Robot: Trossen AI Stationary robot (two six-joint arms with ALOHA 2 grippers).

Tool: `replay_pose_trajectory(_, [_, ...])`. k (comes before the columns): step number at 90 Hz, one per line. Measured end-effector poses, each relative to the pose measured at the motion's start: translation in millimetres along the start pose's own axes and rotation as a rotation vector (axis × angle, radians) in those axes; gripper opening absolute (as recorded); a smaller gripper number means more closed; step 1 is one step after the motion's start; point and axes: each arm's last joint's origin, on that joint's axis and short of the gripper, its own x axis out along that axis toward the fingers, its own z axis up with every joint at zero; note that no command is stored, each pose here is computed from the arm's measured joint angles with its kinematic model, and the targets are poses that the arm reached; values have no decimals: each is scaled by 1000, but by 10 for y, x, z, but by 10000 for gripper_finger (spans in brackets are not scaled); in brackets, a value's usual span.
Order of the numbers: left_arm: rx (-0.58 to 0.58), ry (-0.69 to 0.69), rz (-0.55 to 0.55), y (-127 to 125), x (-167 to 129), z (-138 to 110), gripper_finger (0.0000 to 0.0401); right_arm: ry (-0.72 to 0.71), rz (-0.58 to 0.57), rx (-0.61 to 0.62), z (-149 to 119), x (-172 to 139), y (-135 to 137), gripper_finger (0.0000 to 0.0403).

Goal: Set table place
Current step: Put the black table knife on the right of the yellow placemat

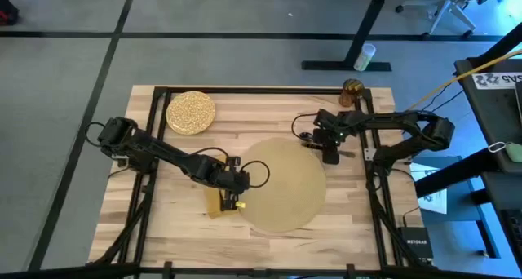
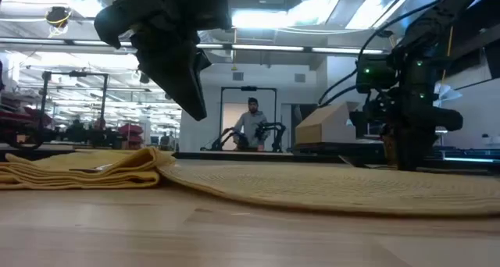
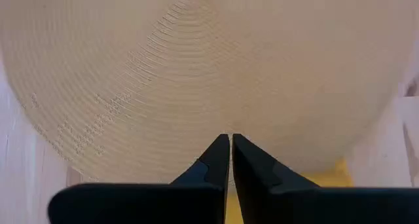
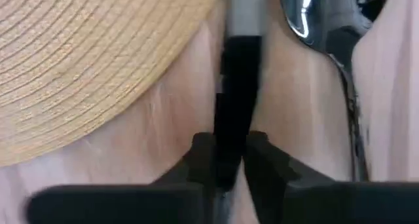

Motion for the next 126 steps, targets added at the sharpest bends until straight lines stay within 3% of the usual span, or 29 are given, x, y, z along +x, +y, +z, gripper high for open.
replay_pose_trajectory(46, [21,-6,10,-33,-9,-2,1,16,-10,9,-2,-167,21,0])
replay_pose_trajectory(87, [24,-7,12,-33,-9,-2,1,-70,31,6,-36,-351,81,4])
replay_pose_trajectory(100, [24,-7,12,-33,-9,-2,1,-66,60,-34,-43,-346,92,37])
replay_pose_trajectory(126, [16,-6,12,-33,-9,-3,1,-125,11,-89,33,-332,53,154])
